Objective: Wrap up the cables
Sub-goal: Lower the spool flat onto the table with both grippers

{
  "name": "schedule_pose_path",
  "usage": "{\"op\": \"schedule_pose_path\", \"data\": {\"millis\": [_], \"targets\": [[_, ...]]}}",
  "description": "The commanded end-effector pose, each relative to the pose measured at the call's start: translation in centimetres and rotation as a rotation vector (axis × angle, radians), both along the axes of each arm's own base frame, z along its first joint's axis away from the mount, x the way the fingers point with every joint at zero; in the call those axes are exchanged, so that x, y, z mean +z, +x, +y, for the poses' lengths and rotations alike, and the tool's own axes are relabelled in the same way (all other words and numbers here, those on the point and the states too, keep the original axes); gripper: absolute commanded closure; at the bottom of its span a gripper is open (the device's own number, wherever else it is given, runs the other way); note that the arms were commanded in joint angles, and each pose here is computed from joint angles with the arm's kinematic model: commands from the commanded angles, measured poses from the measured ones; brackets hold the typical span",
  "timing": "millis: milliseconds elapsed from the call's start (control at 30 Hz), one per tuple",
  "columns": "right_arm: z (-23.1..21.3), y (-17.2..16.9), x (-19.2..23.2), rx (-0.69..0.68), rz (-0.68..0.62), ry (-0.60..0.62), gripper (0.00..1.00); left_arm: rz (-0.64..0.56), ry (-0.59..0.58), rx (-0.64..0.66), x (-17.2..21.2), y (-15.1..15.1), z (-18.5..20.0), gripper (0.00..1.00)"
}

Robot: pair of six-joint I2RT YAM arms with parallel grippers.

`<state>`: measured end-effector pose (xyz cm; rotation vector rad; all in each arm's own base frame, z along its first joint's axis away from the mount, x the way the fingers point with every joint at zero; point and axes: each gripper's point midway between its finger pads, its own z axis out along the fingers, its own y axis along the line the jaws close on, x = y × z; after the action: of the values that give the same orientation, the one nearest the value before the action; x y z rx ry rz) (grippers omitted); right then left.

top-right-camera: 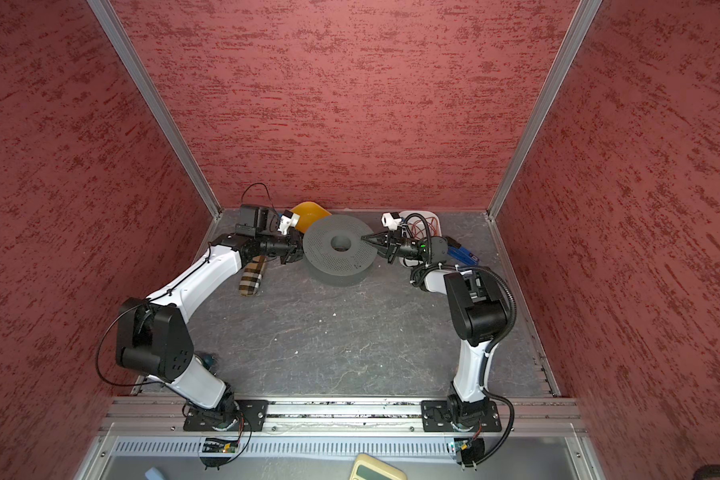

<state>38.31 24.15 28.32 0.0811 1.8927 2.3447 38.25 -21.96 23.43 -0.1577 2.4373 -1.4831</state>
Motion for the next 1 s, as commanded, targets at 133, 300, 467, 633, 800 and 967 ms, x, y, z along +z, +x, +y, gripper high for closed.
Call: {"op": "schedule_pose_path", "data": {"millis": [133,300,467,633,800,967], "targets": [[-0.9,0.8,2.5,-0.071,-0.067,0.058,1.0,-0.031,-0.017,-0.026,1.0,-1.0,0.4,0.58],[-1.3,0.7,2.4,-0.086,-0.063,0.061,1.0,-0.02,-0.017,-0.023,0.5,-1.0,0.4,0.54],[-1.8,0.8,2.1,-0.103,-0.052,0.066,1.0,-0.006,-0.008,-0.025,0.0,-1.3,0.5,0.48],[-2.9,1.0,1.4,-0.133,-0.04,0.06,1.0,0.001,0.011,-0.014,-0.2,-1.4,1.0,0.34],[-4.3,1.6,-0.1,-0.188,-0.02,0.022,1.0,0.031,0.043,0.011,-0.9,-1.5,1.9,0.29],[-5.2,2.3,-2.3,-0.228,0.01,-0.004,1.0,0.053,0.062,0.024,-1.7,-1.9,2.4,0.28]]}}
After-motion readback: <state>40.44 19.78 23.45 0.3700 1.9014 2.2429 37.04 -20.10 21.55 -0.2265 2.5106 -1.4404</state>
